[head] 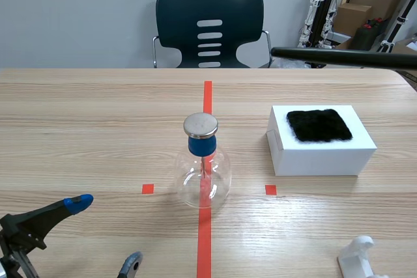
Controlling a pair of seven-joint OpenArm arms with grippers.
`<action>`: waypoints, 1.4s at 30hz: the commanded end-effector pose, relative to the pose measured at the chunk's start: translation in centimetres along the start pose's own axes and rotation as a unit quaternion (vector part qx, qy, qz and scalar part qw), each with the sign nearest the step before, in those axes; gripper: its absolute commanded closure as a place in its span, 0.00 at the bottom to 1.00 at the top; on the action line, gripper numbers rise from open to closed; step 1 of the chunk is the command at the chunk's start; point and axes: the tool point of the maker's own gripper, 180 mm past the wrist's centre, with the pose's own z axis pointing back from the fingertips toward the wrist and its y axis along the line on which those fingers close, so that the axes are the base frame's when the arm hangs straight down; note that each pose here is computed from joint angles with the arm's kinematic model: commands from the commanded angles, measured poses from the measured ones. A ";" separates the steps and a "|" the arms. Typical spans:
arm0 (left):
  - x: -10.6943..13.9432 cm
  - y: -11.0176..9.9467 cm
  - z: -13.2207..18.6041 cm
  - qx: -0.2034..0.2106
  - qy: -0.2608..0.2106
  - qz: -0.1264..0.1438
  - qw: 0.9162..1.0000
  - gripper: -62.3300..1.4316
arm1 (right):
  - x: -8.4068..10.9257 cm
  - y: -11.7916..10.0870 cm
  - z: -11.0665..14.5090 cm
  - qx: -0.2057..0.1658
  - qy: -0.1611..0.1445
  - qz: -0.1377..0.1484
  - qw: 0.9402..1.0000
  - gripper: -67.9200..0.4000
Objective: Do the electroscope experiment. move the rod toward and away from the electroscope
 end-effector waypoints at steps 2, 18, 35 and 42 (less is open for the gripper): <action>0.5 0.1 -0.2 0.002 -0.012 0.000 1.000 0.00 | -0.4 -0.4 0.3 -0.003 0.005 0.005 1.000 0.98; 0.5 0.1 -0.2 0.002 -0.012 0.000 1.000 0.00 | -0.5 -0.4 0.2 -0.004 0.008 0.004 1.000 0.98; 0.5 0.1 -0.2 0.002 -0.012 0.000 1.000 0.00 | -0.8 -0.4 0.2 -0.004 0.017 0.004 1.000 0.98; 0.5 0.1 -0.2 0.002 -0.012 0.000 1.000 0.00 | -0.8 -0.4 0.2 -0.004 0.017 0.004 1.000 0.98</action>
